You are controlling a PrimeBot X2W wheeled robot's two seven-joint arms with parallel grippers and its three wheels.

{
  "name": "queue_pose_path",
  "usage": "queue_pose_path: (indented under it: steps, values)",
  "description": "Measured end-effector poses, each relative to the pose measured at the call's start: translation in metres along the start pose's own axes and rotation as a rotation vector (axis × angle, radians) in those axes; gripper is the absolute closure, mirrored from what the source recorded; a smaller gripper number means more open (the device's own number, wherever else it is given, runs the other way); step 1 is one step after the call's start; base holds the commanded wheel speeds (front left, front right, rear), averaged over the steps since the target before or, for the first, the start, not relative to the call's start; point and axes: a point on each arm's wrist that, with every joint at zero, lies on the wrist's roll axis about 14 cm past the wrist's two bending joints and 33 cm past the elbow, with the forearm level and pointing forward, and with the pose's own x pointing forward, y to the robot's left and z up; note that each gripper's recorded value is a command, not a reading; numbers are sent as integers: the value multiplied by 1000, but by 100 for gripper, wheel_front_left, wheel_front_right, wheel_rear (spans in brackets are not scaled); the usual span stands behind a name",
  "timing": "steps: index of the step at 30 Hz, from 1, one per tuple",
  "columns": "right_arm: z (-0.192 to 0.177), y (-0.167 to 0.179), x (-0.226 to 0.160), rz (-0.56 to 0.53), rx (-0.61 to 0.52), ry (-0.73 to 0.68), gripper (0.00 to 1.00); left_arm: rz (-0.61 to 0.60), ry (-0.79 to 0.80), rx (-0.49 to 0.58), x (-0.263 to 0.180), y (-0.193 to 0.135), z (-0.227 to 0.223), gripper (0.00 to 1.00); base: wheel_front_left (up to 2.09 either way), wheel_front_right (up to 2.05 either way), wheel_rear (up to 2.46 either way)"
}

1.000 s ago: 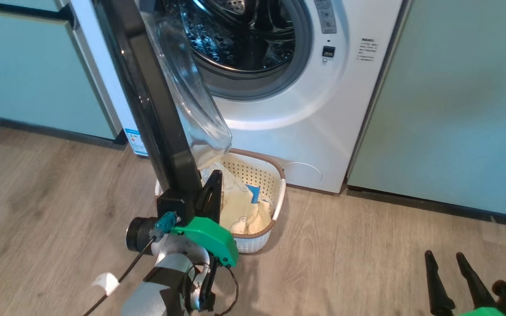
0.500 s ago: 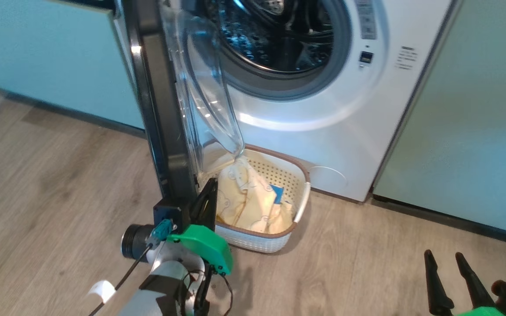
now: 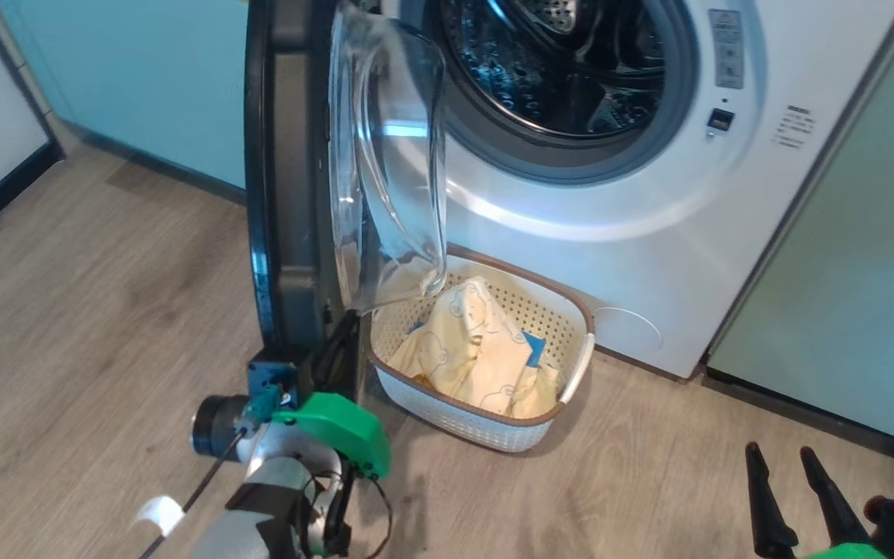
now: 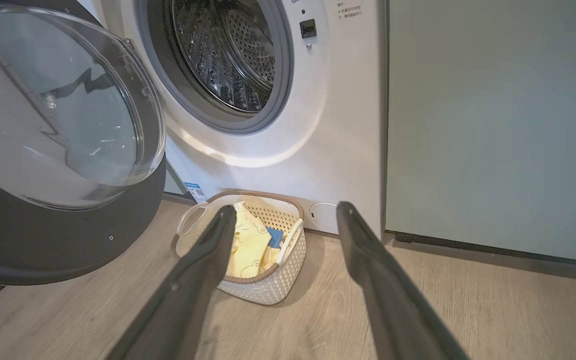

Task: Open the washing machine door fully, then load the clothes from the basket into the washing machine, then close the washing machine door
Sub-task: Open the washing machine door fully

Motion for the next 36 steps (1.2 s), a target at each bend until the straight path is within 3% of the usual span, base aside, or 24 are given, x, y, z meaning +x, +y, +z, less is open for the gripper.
queue_pose_path:
  steps: [36]
  values:
    - [-18,35,27,132,-6,66,0,339,-21,63,-28,139,19,100,0,0,0]
